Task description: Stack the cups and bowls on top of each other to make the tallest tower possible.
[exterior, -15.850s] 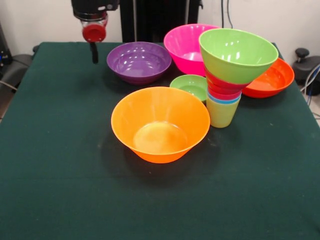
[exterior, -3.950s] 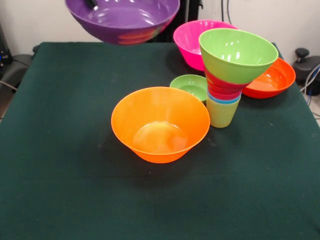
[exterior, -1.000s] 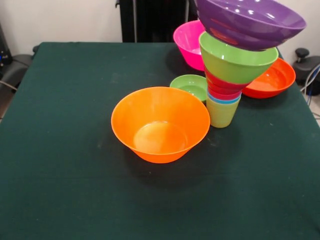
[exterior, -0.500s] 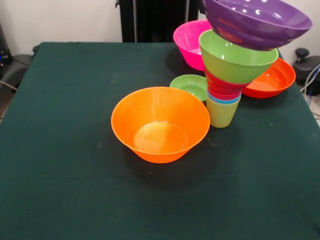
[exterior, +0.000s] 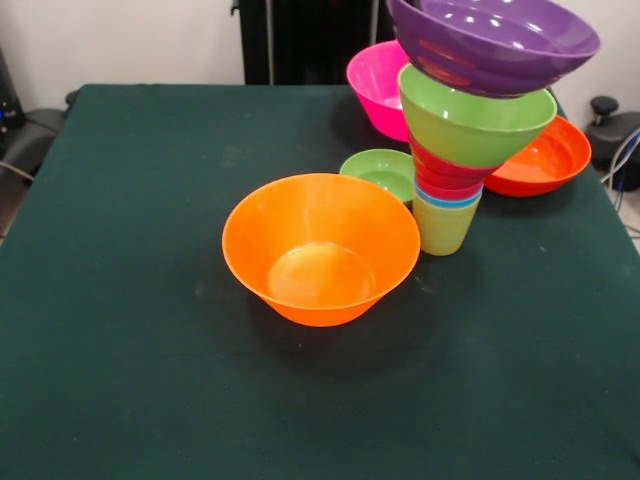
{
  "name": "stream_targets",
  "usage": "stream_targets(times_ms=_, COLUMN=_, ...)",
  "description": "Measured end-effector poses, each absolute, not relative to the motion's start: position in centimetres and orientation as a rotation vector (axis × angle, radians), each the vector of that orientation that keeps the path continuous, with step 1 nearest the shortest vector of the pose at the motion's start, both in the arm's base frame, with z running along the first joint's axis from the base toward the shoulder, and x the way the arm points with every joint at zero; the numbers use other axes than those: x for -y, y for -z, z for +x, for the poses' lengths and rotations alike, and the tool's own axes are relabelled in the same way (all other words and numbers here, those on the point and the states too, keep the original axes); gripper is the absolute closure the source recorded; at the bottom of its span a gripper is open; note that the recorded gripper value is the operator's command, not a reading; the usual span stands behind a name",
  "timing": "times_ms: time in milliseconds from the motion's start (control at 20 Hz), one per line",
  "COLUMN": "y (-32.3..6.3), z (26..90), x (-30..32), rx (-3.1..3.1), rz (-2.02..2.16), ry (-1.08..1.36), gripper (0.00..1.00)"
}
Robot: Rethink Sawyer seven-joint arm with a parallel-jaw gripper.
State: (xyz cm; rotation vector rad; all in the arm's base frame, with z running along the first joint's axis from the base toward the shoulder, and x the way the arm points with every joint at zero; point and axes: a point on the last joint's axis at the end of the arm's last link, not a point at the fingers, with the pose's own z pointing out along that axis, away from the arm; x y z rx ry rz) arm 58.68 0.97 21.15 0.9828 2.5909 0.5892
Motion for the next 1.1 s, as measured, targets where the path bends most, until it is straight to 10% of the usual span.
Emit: stream_targets(times_ms=1100, y=-19.7, z=57.2, x=-2.0, rx=-2.555, rz=1.004, ry=-0.722, gripper=1.0)
